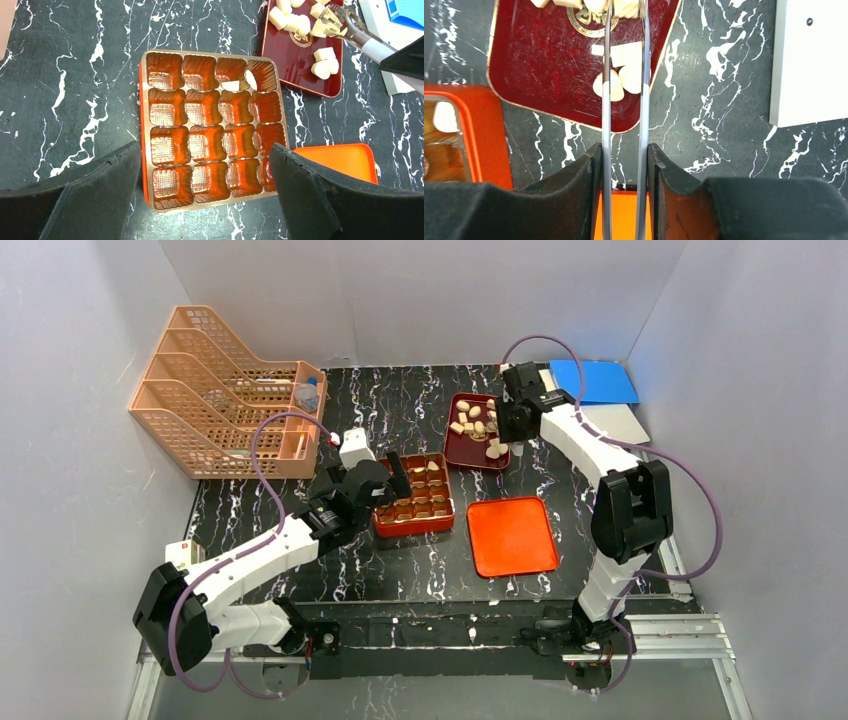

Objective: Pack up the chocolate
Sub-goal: Pick up the fake chocolate from the plate.

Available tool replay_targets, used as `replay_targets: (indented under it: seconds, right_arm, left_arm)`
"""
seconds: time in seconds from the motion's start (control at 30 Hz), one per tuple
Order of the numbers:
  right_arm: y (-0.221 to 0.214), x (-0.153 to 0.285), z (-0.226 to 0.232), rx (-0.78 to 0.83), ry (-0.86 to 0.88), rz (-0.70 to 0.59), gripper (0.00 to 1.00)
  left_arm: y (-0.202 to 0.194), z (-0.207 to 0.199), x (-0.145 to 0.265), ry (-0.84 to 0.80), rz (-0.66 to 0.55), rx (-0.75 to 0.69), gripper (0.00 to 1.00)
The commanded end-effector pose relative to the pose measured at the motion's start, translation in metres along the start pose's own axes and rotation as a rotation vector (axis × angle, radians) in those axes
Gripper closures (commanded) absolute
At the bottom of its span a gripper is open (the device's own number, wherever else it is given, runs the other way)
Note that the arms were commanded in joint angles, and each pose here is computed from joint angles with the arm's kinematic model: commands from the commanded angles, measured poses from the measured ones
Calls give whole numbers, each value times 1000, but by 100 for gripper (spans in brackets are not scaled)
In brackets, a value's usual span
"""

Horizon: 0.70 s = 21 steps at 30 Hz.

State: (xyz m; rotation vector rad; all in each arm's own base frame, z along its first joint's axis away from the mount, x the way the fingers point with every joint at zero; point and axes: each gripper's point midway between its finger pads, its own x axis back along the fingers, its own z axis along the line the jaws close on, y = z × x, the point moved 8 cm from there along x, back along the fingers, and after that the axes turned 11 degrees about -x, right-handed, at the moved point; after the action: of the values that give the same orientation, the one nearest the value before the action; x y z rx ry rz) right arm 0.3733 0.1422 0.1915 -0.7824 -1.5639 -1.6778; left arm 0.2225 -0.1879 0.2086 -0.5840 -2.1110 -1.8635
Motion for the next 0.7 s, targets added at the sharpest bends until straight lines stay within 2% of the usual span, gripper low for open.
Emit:
replay_targets:
  seconds: [0.0,0.27,0.43,0.57,0.67]
  right_arm:
    - [19,34,2,-15,54,-123,99]
    - [18,49,2,-8,71,-144,99]
    - [14,39,1,3,59,-128,99]
    - [17,32,4,3,64,-125,81]
    - [22,29,6,3,68,-127,73]
  left_arm:
    - [9,6,7,26,-32,21,2]
    - [16,5,10,25,-43,28,2]
    - [16,5,10,21,-40,29,2]
    - [16,5,10,21,-40,28,2]
    - [16,5,9,25,-38,20,2]
